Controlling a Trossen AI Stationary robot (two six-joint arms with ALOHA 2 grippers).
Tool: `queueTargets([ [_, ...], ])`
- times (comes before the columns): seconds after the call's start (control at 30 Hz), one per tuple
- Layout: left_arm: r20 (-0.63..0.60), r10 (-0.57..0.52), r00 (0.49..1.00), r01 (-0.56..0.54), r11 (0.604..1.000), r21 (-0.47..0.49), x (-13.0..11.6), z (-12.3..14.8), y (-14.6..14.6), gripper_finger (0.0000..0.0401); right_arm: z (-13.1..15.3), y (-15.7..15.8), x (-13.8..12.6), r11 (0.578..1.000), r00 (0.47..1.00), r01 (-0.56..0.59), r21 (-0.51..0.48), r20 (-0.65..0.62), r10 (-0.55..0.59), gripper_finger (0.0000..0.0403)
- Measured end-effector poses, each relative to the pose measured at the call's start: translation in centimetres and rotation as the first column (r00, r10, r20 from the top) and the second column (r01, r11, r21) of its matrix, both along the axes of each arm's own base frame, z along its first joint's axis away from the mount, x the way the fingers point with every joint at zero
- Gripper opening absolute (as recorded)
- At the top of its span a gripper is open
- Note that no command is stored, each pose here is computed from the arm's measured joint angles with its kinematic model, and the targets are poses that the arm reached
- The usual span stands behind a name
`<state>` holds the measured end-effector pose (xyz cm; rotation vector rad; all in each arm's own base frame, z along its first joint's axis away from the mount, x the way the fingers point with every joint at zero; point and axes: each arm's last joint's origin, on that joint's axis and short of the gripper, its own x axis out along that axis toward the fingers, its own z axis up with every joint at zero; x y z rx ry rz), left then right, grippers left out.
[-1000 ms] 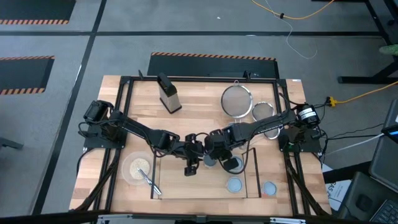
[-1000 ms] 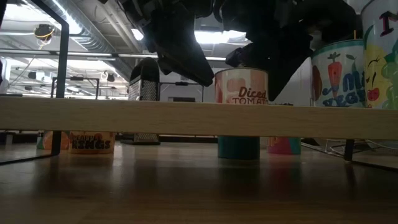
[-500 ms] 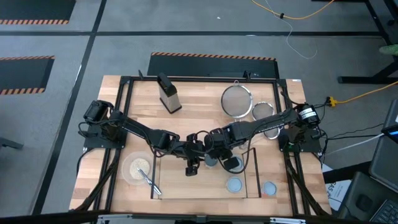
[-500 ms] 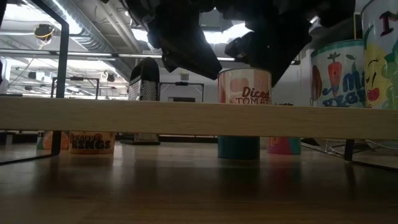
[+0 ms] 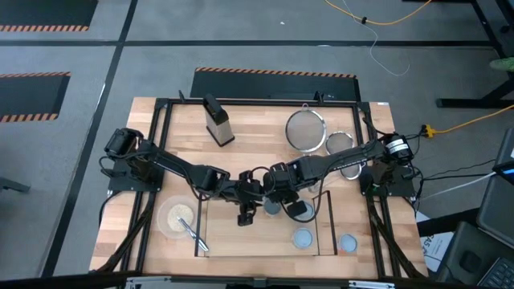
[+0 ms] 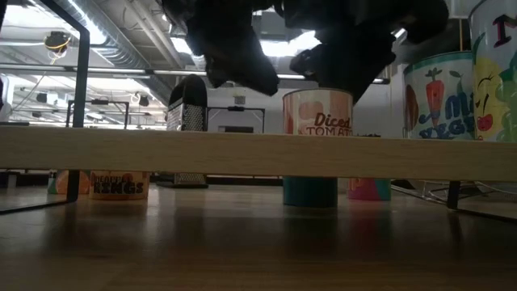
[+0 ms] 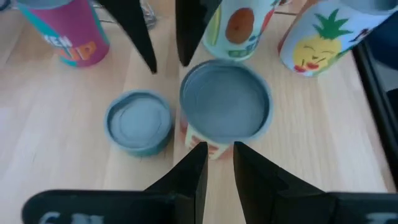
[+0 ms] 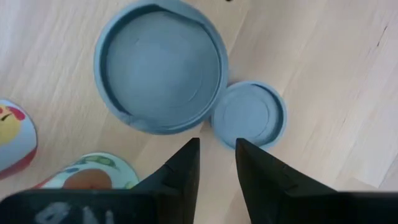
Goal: Pick and place cans onto a shelf
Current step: Put the top canned diced tomatoes on the shelf
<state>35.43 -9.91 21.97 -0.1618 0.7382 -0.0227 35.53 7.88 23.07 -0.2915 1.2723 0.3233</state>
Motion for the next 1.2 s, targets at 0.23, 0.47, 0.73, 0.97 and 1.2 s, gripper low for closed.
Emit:
queueTargets([
  [0.23, -0.052, -0.069, 0.996, 0.067, 0.997, -0.039, -0.2, -0.8, -0.8, 0.007, 0.1, 0.1, 0.4, 1.0, 0.999, -0.001, 0.009, 0.039, 0.0, 0.0107],
  [0.47, -0.048, -0.071, 0.996, 0.07, 0.997, -0.038, 0.6, -2.1, -1.1, 0.007, 0.1, 0.1, 0.5, 1.0, 0.998, -0.003, 0.015, 0.056, 0.002, 0.0107],
  [0.73, -0.043, -0.044, 0.998, 0.043, 0.999, -0.027, 0.9, -2.4, -0.5, 0.007, 0.1, 0.3, 0.3, 1.0, 0.999, -0.004, 0.02, 0.034, 0.003, 0.0107],
  [0.97, -0.041, -0.025, 0.999, 0.025, 1.0, -0.01, 1.0, -2.5, -0.5, 0.007, 0.0, 0.2, 0.0, 0.999, 1.0, 0.023, 0.023, 0.003, -0.023, 0.0107],
  [1.2, -0.043, -0.011, 0.999, 0.011, 1.0, 0.005, 0.9, -2.5, -0.4, 0.007, -0.1, 0.2, -0.1, 1.0, 1.0, 0.023, 0.019, -0.009, -0.023, 0.0107],
])
